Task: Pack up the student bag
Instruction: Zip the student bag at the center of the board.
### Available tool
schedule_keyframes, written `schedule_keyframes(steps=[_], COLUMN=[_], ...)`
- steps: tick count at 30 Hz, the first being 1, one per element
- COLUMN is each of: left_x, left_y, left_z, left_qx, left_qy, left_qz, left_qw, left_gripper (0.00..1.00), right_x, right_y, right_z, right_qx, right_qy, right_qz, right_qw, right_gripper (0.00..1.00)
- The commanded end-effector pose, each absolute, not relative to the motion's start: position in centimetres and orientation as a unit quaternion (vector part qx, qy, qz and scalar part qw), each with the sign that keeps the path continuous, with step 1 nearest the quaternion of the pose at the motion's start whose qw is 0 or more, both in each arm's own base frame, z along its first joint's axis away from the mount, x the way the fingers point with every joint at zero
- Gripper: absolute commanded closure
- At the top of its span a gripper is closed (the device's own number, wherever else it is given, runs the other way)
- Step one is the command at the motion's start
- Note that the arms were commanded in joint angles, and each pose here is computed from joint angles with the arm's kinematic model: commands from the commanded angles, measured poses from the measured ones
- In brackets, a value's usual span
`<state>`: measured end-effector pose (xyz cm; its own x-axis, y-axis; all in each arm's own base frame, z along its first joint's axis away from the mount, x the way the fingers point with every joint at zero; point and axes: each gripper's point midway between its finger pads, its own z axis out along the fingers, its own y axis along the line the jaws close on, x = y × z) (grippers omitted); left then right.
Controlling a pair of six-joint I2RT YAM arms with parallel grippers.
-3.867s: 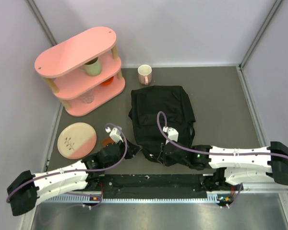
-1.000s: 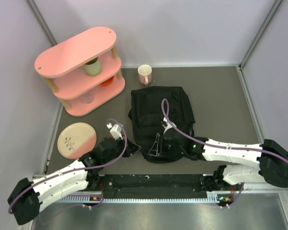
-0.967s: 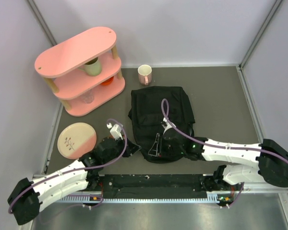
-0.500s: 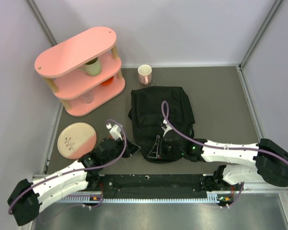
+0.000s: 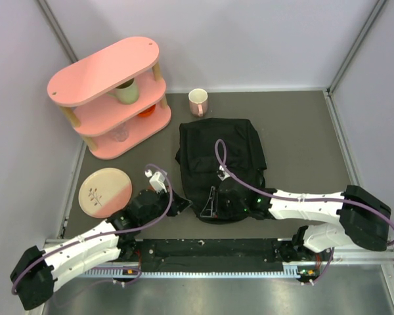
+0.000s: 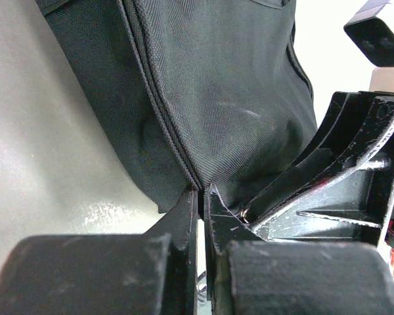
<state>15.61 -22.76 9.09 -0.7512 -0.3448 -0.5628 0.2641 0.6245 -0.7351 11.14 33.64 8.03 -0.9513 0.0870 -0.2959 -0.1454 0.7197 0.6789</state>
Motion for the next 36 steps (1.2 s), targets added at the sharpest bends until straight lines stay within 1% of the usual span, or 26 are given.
schedule_keyframes(steps=[1, 2, 3, 4, 8, 10, 13, 14, 16, 17, 19, 20, 23, 25, 26, 27, 28, 29, 32, 35, 36], left_x=[15.4, 15.3, 15.2, 15.1, 14.7, 14.6, 14.0, 13.8, 13.3, 13.1, 12.8, 12.7, 12.5, 12.6, 12.7, 12.8, 12.9, 12.9, 13.0, 12.9, 12.9], left_y=[-23.0, -23.0, -23.0, -23.0, -23.0, -23.1, -23.5, -23.4, -23.8, -23.9, -24.1, -24.3, -24.6, -24.6, -24.5, -24.6, -24.5, -24.6, -25.0, -25.6, -25.6], left_z=[9.6, 9.6, 9.3, 9.2, 8.6, 8.5, 8.0, 7.3, 7.0, 7.0, 7.3, 7.6, 8.3, 8.0, 7.9, 7.8, 7.3, 7.2, 6.8, 6.5, 6.1], left_qx=[-0.016, -0.016, -0.018, -0.016, -0.012, -0.010, 0.004, 0.005, 0.011, 0.011, 0.013, 0.008, -0.009, -0.017, -0.026, -0.030, -0.038, -0.044, -0.044, -0.039, -0.040], left_qy=[0.817, 0.817, 0.819, 0.819, 0.823, 0.822, 0.823, 0.829, 0.829, 0.829, 0.826, 0.823, 0.813, 0.816, 0.817, 0.817, 0.821, 0.821, 0.824, 0.826, 0.830], left_qz=[-0.451, -0.452, -0.452, -0.454, -0.454, -0.457, -0.465, -0.460, -0.469, -0.473, -0.483, -0.490, -0.509, -0.503, -0.502, -0.501, -0.495, -0.497, -0.497, -0.499, -0.494], left_qw=[0.359, 0.357, 0.353, 0.352, 0.341, 0.339, 0.326, 0.317, 0.304, 0.299, 0.291, 0.286, 0.284, 0.285, 0.284, 0.283, 0.281, 0.277, 0.270, 0.260, 0.257], left_gripper=[1.00, 0.97, 0.95, 0.90, 0.84, 0.83, 0.68, 0.58, 0.48, 0.38, 0.32, 0.31, 0.30, 0.35, 0.41, 0.51, 0.63, 0.67, 0.67, 0.64, 0.61], right_x=[12.4, 12.4, 12.9, 13.0, 13.3, 13.5, 13.4, 13.3, 13.1, 12.8, 12.7, 12.5, 12.6, 12.8, 13.5, 13.7, 13.9, 14.4, 15.0, 15.6, 15.7], right_y=[34.4, 34.4, 34.3, 34.2, 34.2, 34.1, 34.1, 34.1, 33.8, 33.2, 32.5, 31.8, 30.9, 30.9, 30.6, 30.6, 30.6, 30.5, 31.0, 31.3, 31.3], right_z=[9.6, 9.8, 9.9, 10.0, 10.0, 9.8, 9.3, 9.1, 8.0, 7.1, 6.1, 5.3, 4.5, 4.7, 4.7, 4.8, 4.8, 4.8, 5.2, 5.6, 5.6], right_qx=[-0.003, -0.001, 0.007, 0.010, 0.025, 0.036, 0.037, 0.037, 0.036, 0.039, 0.041, 0.049, 0.063, 0.073, 0.082, 0.088, 0.092, 0.097, 0.098, 0.104, 0.107], right_qy=[0.907, 0.906, 0.905, 0.904, 0.904, 0.905, 0.907, 0.909, 0.916, 0.924, 0.931, 0.934, 0.933, 0.929, 0.927, 0.925, 0.924, 0.922, 0.917, 0.913, 0.913], right_qz=[0.380, 0.382, 0.378, 0.378, 0.376, 0.374, 0.371, 0.367, 0.354, 0.336, 0.316, 0.306, 0.299, 0.303, 0.297, 0.296, 0.295, 0.290, 0.295, 0.297, 0.294], right_qw=[0.183, 0.183, 0.197, 0.199, 0.201, 0.202, 0.196, 0.193, 0.184, 0.178, 0.179, 0.180, 0.192, 0.200, 0.215, 0.221, 0.226, 0.236, 0.250, 0.260, 0.262], right_gripper=[0.69, 0.68, 0.65, 0.63, 0.62, 0.62, 0.64, 0.66, 0.69, 0.70, 0.70, 0.65, 0.63, 0.62, 0.62, 0.62, 0.62, 0.62, 0.62, 0.60, 0.60])
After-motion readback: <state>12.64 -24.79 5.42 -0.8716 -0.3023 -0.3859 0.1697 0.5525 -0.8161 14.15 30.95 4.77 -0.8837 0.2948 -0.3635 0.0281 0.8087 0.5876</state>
